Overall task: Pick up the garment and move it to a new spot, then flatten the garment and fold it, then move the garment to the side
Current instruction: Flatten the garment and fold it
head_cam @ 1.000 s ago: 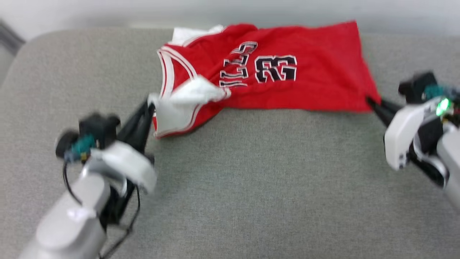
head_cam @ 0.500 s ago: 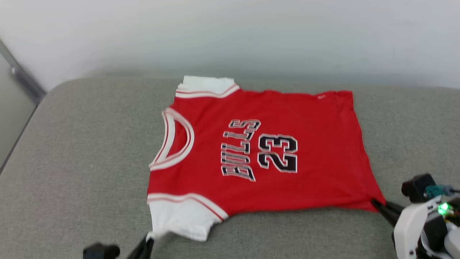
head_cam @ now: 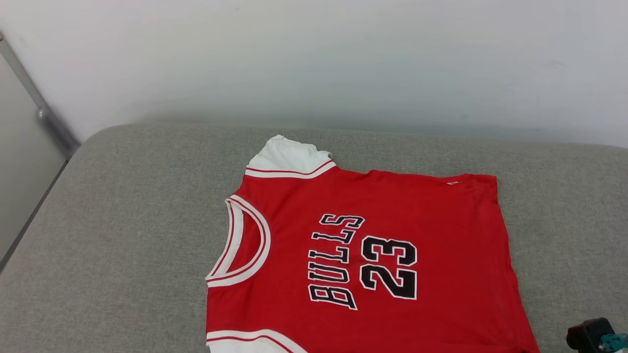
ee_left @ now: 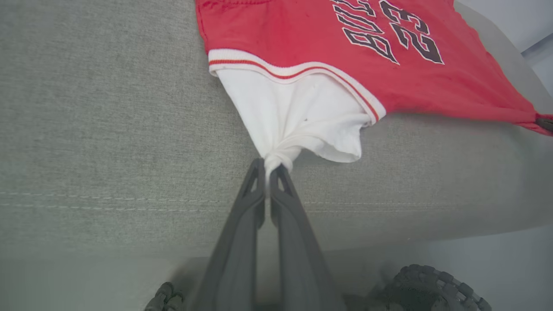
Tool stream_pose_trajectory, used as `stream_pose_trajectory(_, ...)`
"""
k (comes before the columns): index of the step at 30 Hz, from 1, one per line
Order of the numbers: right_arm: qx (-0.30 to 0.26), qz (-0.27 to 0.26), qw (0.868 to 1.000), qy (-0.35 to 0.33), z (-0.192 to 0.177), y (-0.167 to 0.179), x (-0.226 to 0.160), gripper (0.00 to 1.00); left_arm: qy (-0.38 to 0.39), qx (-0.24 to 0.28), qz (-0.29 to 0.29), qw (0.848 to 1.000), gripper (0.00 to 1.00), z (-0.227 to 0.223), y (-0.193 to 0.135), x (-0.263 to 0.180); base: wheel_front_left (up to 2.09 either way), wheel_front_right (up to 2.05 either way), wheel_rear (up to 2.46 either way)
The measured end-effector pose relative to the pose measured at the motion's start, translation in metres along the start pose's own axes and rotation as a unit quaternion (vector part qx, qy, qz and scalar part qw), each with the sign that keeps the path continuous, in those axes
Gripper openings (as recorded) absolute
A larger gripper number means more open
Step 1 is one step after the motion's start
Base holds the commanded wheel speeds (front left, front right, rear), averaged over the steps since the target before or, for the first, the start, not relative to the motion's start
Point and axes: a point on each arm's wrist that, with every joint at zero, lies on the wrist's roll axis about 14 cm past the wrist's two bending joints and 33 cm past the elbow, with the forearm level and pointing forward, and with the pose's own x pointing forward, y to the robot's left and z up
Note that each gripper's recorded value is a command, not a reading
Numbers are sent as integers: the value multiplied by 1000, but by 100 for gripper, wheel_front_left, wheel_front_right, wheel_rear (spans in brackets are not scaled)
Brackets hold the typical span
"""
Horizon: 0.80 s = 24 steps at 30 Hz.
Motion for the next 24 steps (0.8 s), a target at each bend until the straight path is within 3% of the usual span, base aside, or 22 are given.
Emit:
stream_pose_trajectory(5,8,-9,1000,-4,4,0,-3,0,-14,19,-1,1000,0,7,3,3,0,0,0)
stream_pose_trajectory(16,-2,-20,999,-49,59,-11,8,0,-105,131,-49,985,0,101,-5,56,0,0,0)
stream_pose_trajectory(24,-1,-25,998,-53,87,-26,26,0,-135,175,-63,973,0,157,-6,106,0,0,0)
